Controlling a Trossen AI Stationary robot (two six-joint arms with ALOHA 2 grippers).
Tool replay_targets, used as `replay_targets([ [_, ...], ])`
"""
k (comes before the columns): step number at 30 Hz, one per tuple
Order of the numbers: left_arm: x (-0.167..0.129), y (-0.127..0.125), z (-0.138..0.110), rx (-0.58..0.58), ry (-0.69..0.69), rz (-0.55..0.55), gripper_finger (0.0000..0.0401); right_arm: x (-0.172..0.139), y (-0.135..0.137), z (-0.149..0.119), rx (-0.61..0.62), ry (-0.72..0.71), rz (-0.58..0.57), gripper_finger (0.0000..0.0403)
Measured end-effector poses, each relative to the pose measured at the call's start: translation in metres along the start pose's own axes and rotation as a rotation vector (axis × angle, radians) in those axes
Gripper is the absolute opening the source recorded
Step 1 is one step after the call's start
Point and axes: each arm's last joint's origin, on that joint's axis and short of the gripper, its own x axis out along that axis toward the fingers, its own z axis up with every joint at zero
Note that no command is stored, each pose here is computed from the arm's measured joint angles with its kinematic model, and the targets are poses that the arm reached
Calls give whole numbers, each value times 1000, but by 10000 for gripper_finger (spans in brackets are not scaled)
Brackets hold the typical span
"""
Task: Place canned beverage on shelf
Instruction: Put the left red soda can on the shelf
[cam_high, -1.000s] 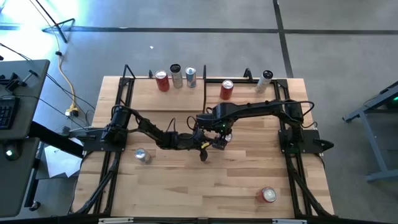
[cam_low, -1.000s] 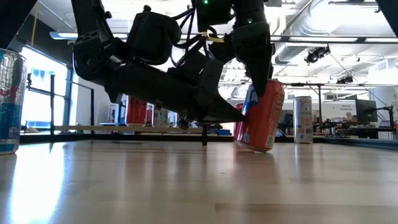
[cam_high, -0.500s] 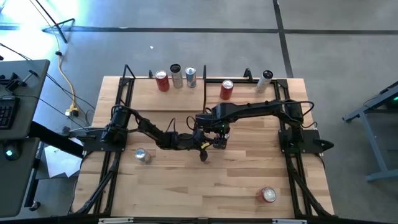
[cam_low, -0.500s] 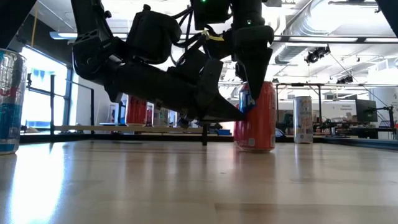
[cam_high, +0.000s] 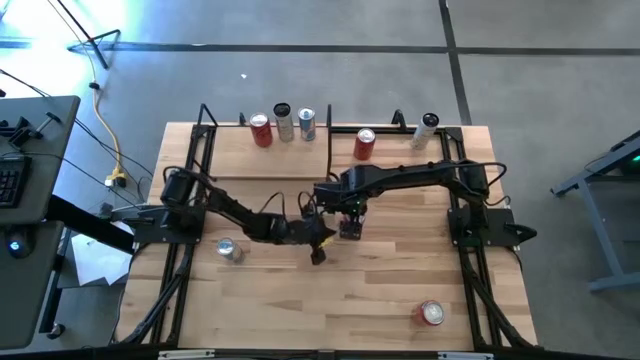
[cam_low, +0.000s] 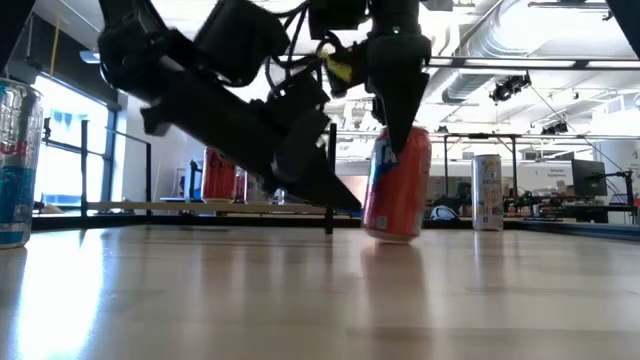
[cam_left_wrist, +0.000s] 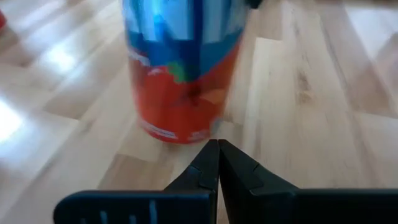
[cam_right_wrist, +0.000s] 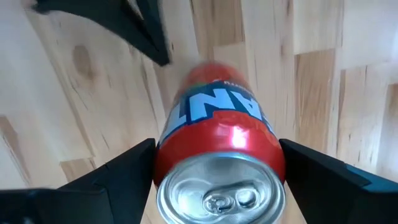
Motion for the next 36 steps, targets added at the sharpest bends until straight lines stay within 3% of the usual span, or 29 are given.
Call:
replay_targets([
  [18,-23,-6,25,26,-66,41,0,-5,0,1,4,-29,3,315],
  [23,-45,-3,6,25,-89,96,0,-4,-1,1,-8,-31,3,315],
  [30,-91,13,-26,-105,-162,45,0,-4,2,8,-27,-104,-12,315],
  [36,-103,17,-36,-126,-191,39,0,-3,0,7,16,-94,-29,315],
])
